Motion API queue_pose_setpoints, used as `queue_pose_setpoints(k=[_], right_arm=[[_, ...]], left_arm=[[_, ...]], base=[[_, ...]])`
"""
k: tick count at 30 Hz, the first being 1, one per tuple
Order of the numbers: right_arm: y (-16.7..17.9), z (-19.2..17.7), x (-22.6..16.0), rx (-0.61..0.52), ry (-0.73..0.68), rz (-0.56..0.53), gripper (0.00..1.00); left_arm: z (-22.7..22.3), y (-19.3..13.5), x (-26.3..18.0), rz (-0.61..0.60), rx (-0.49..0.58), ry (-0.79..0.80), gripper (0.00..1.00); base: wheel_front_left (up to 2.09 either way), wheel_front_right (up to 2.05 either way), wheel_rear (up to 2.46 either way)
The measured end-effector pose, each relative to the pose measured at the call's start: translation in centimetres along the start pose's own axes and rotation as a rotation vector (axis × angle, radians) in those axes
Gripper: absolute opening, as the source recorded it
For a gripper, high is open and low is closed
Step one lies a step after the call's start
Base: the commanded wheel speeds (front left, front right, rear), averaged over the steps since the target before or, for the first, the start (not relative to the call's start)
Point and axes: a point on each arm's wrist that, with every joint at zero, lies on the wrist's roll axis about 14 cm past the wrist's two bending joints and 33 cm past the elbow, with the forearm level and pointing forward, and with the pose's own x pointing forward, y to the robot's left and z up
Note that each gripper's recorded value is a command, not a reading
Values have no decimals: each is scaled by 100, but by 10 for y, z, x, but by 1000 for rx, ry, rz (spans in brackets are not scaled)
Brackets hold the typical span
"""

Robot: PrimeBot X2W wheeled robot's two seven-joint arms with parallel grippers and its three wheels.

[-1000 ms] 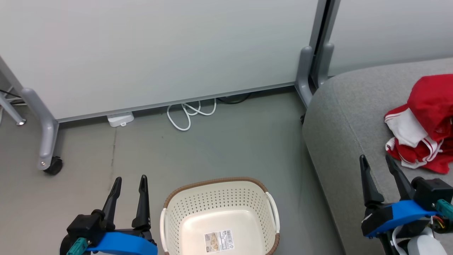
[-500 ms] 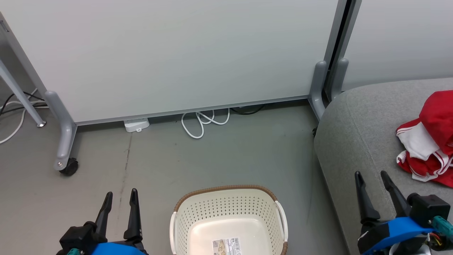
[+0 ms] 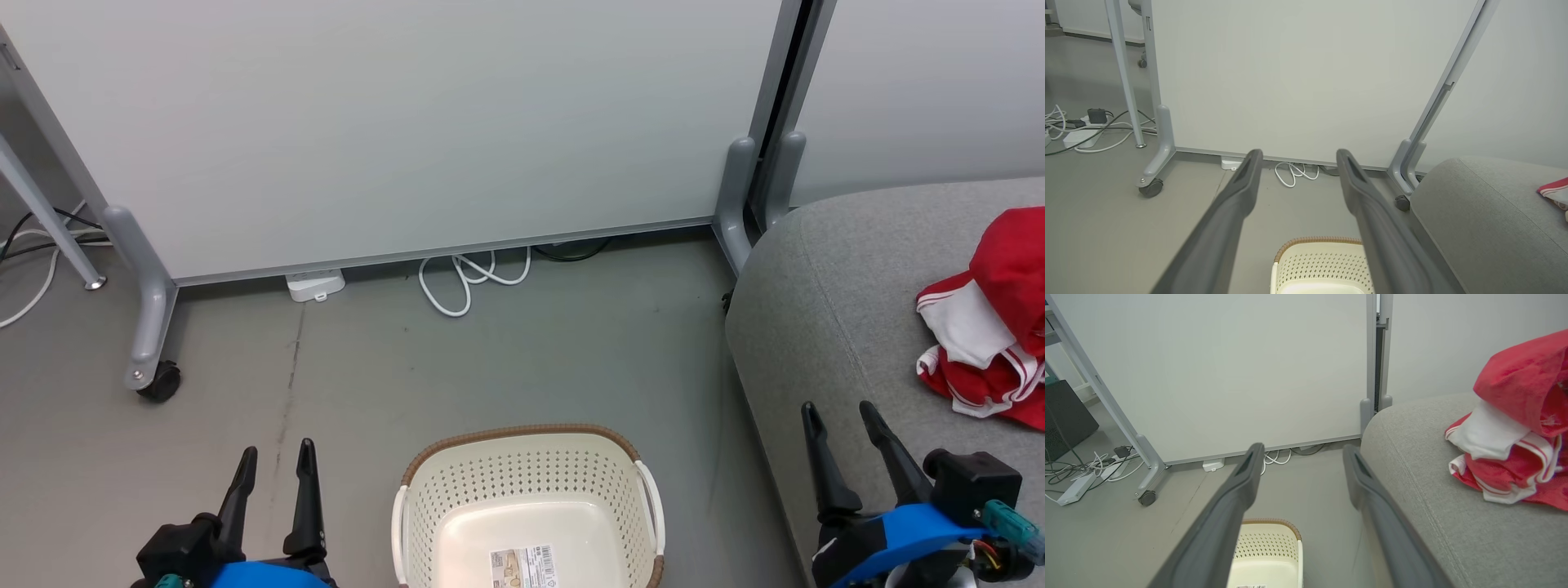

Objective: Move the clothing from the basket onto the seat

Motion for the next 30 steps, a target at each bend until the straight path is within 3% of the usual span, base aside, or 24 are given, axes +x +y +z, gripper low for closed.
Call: queue_pose_setpoints(k=[17, 18, 30], right_arm=[[5, -5, -1, 10, 11, 13, 100], [5, -8, -1, 11, 20, 12, 0], [-3, -52, -17, 57, 158, -22, 0]], left_arm=[[-4, -4, -1, -13, -5, 11, 100], [-6, -4, -1, -11, -8, 19, 0], [-52, 6, -27, 47, -58, 167, 0]], base=[[0, 0, 0], [0, 0, 0], [0, 0, 0]])
